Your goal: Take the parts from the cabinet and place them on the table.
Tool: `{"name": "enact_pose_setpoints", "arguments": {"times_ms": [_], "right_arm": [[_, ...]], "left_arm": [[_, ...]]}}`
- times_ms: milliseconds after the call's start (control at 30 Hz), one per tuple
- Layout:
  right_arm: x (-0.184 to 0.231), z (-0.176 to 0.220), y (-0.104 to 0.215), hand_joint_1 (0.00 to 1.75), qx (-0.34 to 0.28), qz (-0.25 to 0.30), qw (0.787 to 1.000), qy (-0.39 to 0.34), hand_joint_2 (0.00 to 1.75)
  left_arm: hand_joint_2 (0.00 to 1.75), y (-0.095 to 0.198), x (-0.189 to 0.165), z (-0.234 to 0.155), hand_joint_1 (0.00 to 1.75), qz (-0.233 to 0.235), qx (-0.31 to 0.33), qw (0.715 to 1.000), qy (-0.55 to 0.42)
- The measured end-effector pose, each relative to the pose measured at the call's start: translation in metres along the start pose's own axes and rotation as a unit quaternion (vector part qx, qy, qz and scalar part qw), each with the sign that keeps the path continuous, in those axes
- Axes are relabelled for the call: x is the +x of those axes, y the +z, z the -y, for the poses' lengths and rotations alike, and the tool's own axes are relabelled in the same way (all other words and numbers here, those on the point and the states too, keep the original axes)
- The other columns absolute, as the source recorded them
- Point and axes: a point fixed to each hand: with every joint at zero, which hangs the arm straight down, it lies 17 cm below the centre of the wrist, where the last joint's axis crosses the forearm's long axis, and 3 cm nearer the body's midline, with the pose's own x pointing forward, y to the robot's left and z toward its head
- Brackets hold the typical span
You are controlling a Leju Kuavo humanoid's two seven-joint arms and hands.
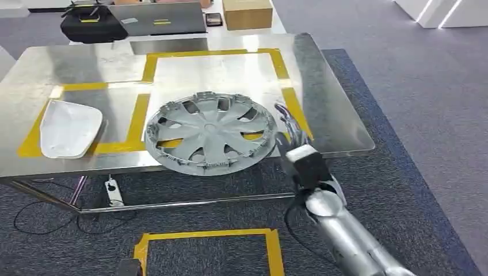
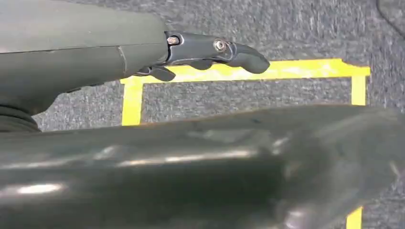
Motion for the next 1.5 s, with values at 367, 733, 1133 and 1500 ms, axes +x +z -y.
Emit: {"name": "enact_pose_setpoints", "arguments": {"times_ms": [367, 733, 1133, 1500], "right_arm": [[-0.024, 0.066, 0.167, 0.0, -0.17, -0.108, 0.978, 0.043, 0.0], [-0.115, 0.093, 0.302, 0.0, -0.189, -0.304, 0.925, 0.125, 0.0], [-0.21, 0.065, 0.498, 0.0, -0.179, -0.559, 0.807, 0.059, 0.0], [-0.219, -0.006, 0.581, 0.0, -0.134, -0.7, 0.7, -0.037, 0.0]], "left_arm": [[0.0, 0.001, -0.012, -0.012, 0.0, -0.011, 0.014, 1.0, 0.0], [0.0, 0.005, -0.026, -0.015, 0.0, -0.028, 0.013, 0.999, -0.01], [0.0, 0.009, -0.037, -0.014, 0.0, -0.037, 0.002, 0.999, -0.02], [0.0, 0.009, -0.036, -0.012, 0.0, -0.034, -0.006, 0.999, -0.028]]}}
